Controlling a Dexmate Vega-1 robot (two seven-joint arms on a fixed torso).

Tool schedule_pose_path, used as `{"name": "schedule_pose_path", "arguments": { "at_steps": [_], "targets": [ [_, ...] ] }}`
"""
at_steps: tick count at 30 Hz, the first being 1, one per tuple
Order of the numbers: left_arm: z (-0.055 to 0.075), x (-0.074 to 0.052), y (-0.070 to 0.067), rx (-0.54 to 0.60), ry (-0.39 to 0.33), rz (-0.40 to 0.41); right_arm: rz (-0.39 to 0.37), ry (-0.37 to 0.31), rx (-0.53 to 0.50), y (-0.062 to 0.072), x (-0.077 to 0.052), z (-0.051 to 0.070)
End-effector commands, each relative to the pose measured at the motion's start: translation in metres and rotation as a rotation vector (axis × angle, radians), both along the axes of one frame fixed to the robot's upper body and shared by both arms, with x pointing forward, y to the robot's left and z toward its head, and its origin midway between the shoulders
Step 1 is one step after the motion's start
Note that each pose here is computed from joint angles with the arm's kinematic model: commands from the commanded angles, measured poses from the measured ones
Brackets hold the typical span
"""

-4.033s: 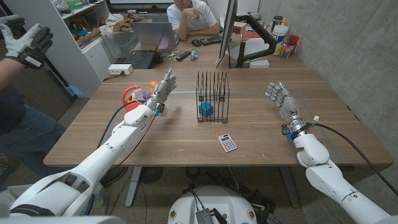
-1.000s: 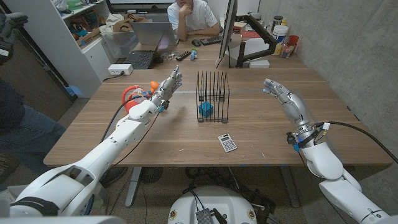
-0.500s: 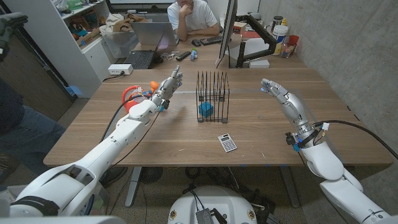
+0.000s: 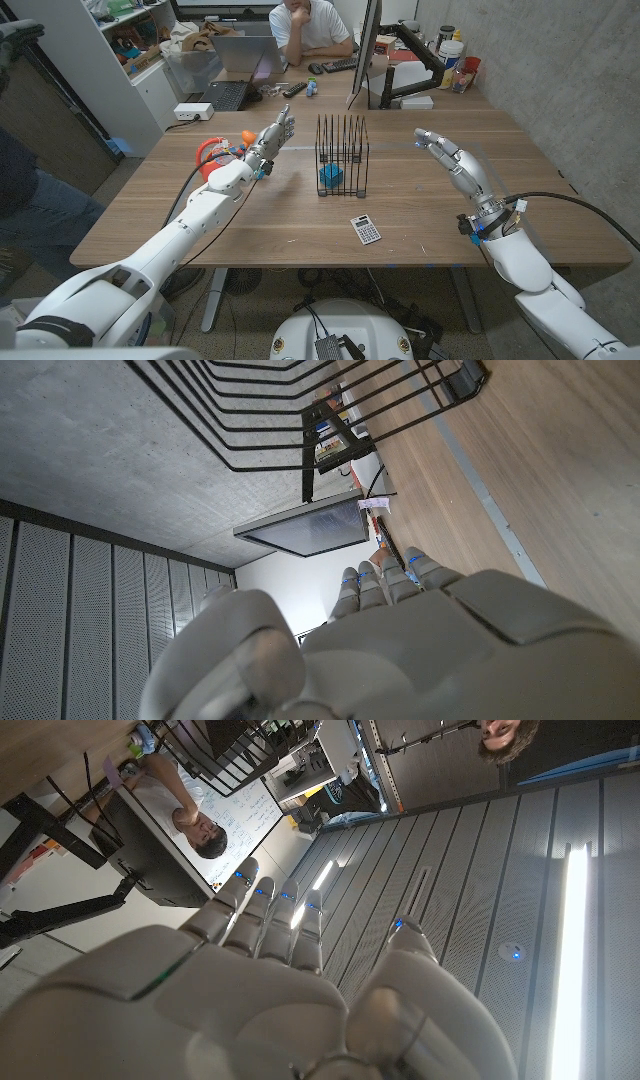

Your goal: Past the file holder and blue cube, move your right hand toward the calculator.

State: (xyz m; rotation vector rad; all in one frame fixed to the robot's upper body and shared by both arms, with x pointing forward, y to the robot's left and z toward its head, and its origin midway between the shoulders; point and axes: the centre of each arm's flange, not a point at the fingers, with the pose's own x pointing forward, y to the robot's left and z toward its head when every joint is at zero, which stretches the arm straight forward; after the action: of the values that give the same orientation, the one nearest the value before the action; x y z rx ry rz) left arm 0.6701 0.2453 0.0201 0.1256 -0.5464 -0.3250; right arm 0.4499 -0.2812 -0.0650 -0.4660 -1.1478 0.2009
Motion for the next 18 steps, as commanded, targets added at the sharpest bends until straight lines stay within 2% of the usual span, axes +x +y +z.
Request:
{"name": "schedule_pose_path", "arguments": {
  "at_steps": [1, 11, 18],
  "targets": [
    [0.0, 0.0, 0.0, -0.004, -0.003, -0.002, 0.001, -0.027, -0.037, 0.01, -0.003, -0.002],
    [-0.002, 0.001, 0.001, -0.001, 0.003, -0.003, 0.02, -0.035, -0.092, 0.023, 0.004, 0.0],
    [0.0, 0.001, 0.004, 0.003, 0.001, 0.003, 0.004, -0.064, -0.118, 0.029, 0.005, 0.003]
  ]
}}
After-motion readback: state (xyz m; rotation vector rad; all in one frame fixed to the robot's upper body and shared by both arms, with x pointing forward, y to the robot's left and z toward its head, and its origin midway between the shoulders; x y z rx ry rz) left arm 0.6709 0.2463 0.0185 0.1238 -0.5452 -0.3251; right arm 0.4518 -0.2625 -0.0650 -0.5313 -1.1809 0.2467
